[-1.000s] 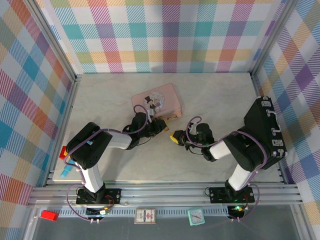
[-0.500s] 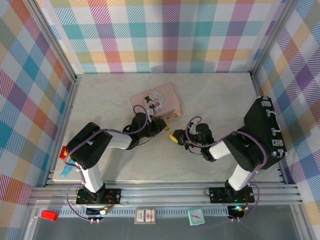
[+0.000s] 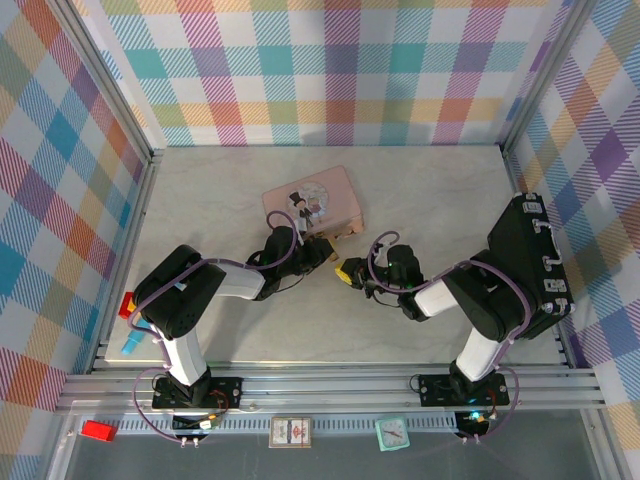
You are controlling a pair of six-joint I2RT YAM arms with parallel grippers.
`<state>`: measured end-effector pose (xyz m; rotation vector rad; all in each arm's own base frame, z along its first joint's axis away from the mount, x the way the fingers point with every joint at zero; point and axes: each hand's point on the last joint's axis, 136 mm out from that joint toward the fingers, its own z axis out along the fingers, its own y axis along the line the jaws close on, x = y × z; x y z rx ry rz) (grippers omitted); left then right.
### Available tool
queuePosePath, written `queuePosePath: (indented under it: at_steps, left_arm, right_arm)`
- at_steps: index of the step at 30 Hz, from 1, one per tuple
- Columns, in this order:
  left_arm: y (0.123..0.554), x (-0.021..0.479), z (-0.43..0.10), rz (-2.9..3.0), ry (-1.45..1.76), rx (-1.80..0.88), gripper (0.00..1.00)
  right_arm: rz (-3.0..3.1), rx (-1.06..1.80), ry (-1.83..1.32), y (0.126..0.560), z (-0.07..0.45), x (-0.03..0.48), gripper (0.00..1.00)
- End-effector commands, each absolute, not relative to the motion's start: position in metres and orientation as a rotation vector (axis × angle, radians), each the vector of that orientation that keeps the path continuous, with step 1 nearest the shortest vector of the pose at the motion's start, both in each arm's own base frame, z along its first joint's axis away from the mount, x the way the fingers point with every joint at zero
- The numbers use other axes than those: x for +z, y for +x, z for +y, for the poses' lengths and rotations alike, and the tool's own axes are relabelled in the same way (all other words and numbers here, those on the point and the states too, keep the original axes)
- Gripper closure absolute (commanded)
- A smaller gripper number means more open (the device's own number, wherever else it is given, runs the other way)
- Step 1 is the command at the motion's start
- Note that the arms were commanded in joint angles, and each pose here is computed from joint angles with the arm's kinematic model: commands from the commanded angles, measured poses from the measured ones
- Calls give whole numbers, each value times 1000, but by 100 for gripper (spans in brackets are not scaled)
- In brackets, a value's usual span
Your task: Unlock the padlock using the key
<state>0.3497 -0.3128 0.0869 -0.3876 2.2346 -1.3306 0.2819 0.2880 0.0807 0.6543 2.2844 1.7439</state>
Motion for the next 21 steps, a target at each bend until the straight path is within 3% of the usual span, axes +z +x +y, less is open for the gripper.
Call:
queuePosePath:
  at_steps: [1,9,10,13,21]
  left_arm:
    - [339,80,-319,2271,-423,-1383,100]
    - [330,81,-323,2292,-397,-1371,100]
    - [329,80,-321,2296,-405,-1360,100]
    - [329,75,-312,2334,-429,-1277,100]
    - [340,81,-282,2421,-486,-935,100]
  right_arm:
    - [2218,1789,576,293,299,101,100]
    - [2215,1780,565,305,299,95,100]
    - [2218,1770,557,306,297,95,96]
    - [2286,1657,525,301,288,85,70]
    - [2473,1308,345,281,266,64,41]
